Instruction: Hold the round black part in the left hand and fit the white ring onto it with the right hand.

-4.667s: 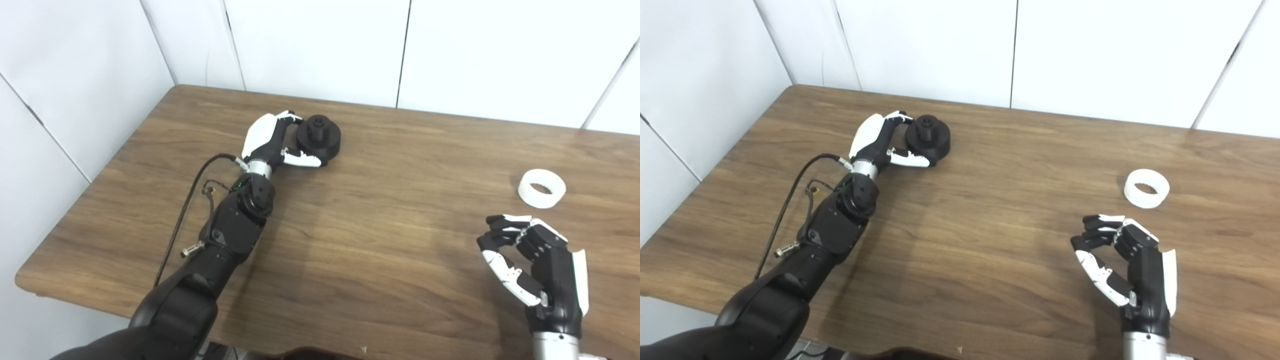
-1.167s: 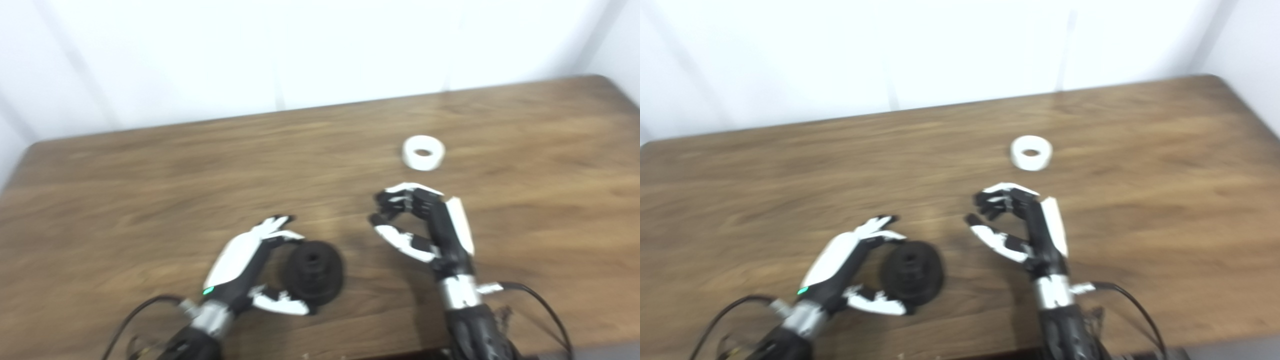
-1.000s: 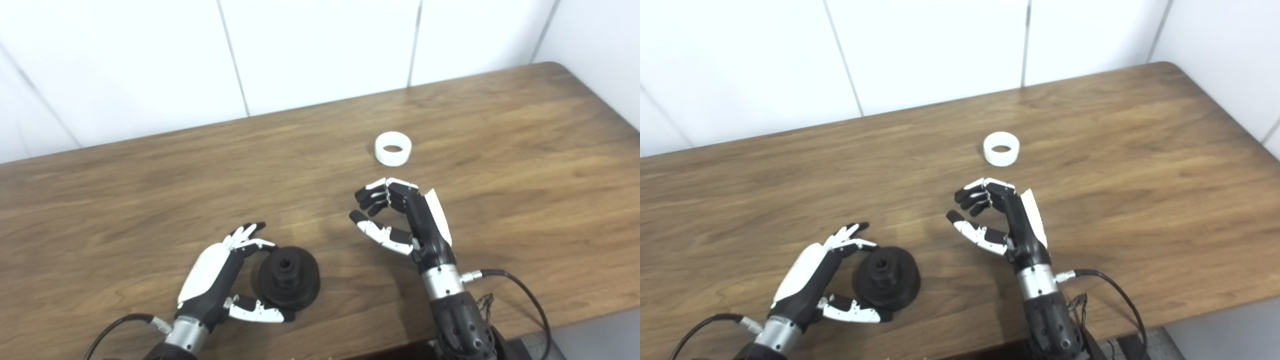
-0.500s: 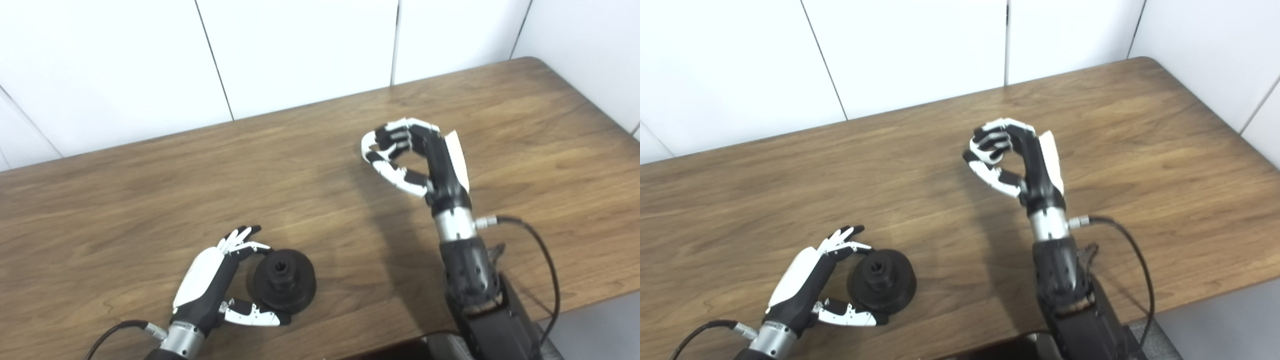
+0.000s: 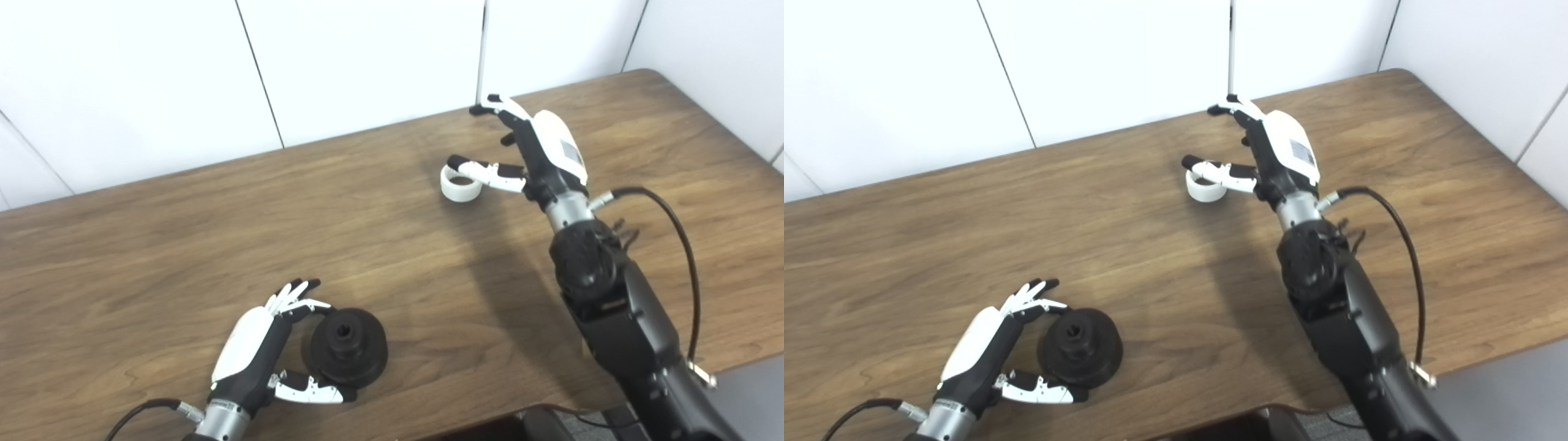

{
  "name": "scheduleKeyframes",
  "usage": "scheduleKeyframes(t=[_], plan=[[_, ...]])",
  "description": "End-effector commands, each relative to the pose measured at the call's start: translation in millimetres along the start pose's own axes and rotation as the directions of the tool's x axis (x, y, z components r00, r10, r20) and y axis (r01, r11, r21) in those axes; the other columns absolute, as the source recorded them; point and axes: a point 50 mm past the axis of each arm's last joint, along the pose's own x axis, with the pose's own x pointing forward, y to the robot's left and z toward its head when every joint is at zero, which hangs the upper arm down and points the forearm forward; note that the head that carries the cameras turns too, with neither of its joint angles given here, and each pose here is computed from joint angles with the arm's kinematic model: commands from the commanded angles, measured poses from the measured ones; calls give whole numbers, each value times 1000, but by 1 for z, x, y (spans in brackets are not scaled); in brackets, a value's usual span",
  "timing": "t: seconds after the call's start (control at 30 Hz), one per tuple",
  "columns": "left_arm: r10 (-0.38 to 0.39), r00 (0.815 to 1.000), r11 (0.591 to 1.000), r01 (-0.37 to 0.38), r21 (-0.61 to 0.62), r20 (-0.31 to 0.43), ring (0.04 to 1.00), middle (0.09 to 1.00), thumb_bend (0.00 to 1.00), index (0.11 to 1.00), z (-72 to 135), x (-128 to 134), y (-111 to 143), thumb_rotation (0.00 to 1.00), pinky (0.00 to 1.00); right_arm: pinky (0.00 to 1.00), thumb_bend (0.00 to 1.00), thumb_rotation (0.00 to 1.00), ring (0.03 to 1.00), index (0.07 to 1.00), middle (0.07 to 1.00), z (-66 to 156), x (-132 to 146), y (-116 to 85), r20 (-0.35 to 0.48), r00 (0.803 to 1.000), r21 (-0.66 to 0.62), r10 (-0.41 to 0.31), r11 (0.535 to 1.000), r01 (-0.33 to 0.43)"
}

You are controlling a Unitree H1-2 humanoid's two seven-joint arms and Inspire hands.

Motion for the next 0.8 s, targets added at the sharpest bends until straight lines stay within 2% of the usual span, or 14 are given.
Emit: scheduleKeyframes(t=[0.0,0.17,0.27,0.43,0.6,0.77], plan=[[9,1000,1000,-9,21,20,1000,954,950,623,1,4,3,209,1000,732,751,625,918,870,955,9,23,-19,54,998,-53,-42,998,45],[9,1000,1000,-10,15,16,1000,954,951,625,2,4,2,209,1000,792,772,619,943,882,960,0,49,-20,45,999,-107,-17,994,22],[9,1000,1000,-10,12,14,1000,955,954,626,2,4,1,208,1000,795,756,614,934,876,947,-4,59,-18,26,1000,-130,-5,992,9],[11,1000,1000,-11,14,10,1000,955,954,626,3,4,-1,219,1000,826,782,643,946,886,958,-18,72,-10,6,997,-167,73,983,-71],[11,1000,1000,-11,9,6,1000,958,952,625,4,4,-1,215,1000,860,800,691,972,908,974,-31,78,-7,0,975,-226,224,949,-218],[9,1000,1000,-9,5,1,998,954,963,625,5,4,-2,206,1000,914,829,692,992,895,986,-39,78,-4,-25,944,-249,329,913,-324]])
